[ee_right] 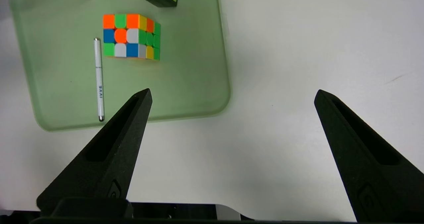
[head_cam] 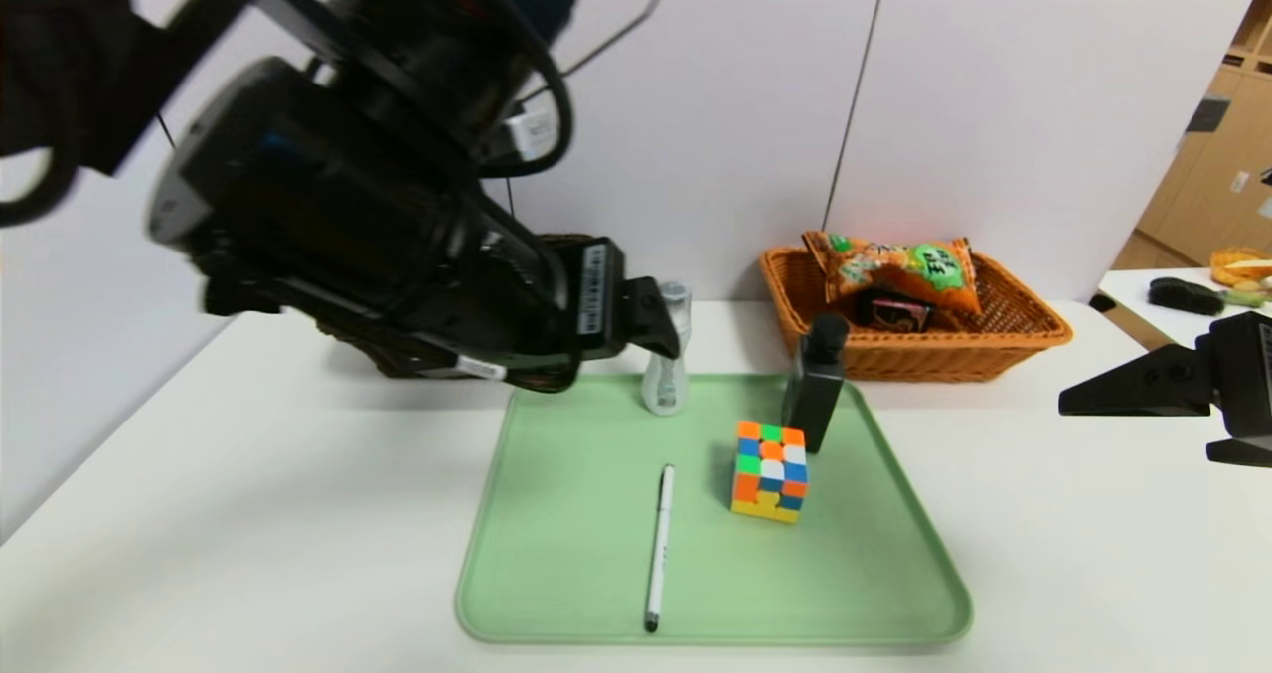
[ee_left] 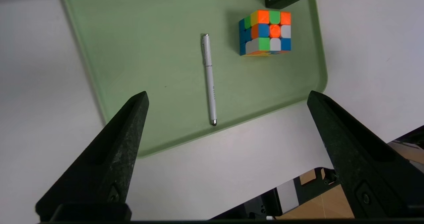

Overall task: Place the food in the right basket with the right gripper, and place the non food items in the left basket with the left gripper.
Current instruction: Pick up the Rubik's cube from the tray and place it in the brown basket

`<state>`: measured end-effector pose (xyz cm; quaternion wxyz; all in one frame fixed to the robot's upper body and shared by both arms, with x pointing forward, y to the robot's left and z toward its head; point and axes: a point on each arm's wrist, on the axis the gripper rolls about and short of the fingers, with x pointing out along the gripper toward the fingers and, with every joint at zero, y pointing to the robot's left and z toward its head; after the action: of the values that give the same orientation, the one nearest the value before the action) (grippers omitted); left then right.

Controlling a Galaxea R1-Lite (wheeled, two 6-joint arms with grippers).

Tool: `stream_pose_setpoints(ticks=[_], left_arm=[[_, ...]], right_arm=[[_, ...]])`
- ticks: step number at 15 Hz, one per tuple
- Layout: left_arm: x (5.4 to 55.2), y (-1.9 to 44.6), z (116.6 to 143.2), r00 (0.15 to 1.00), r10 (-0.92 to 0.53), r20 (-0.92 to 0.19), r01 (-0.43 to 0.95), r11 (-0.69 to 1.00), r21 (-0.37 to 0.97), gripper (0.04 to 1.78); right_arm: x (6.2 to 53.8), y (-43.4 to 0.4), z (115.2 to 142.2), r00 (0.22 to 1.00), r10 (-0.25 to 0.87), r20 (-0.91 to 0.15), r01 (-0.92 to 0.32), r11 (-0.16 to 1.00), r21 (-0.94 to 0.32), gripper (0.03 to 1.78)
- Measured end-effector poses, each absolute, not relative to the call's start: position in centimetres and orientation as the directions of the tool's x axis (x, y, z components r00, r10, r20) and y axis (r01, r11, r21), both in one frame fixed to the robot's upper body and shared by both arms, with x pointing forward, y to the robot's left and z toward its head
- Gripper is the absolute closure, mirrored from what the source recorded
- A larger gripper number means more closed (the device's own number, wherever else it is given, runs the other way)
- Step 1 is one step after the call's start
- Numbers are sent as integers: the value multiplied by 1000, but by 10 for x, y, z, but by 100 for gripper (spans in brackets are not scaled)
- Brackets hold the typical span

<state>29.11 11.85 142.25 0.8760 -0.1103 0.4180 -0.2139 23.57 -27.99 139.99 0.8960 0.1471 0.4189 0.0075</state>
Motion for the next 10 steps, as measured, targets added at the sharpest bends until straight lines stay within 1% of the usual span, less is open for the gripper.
stream_pose_setpoints(ticks=[2, 6, 10], left_arm=[[299, 83, 1411, 550, -466, -693, 304, 884, -354, 13], [301, 24, 1372, 570, -415, -709, 333, 906, -263, 13], [296, -10, 1341, 581, -373, -723, 352, 917, -190, 13]], right_arm=[[237, -280, 1394, 664, 140, -735, 110, 953, 281, 12], [233, -284, 1380, 640, 123, -758, 135, 954, 268, 12], [232, -285, 1363, 659, 127, -742, 132, 951, 280, 12]])
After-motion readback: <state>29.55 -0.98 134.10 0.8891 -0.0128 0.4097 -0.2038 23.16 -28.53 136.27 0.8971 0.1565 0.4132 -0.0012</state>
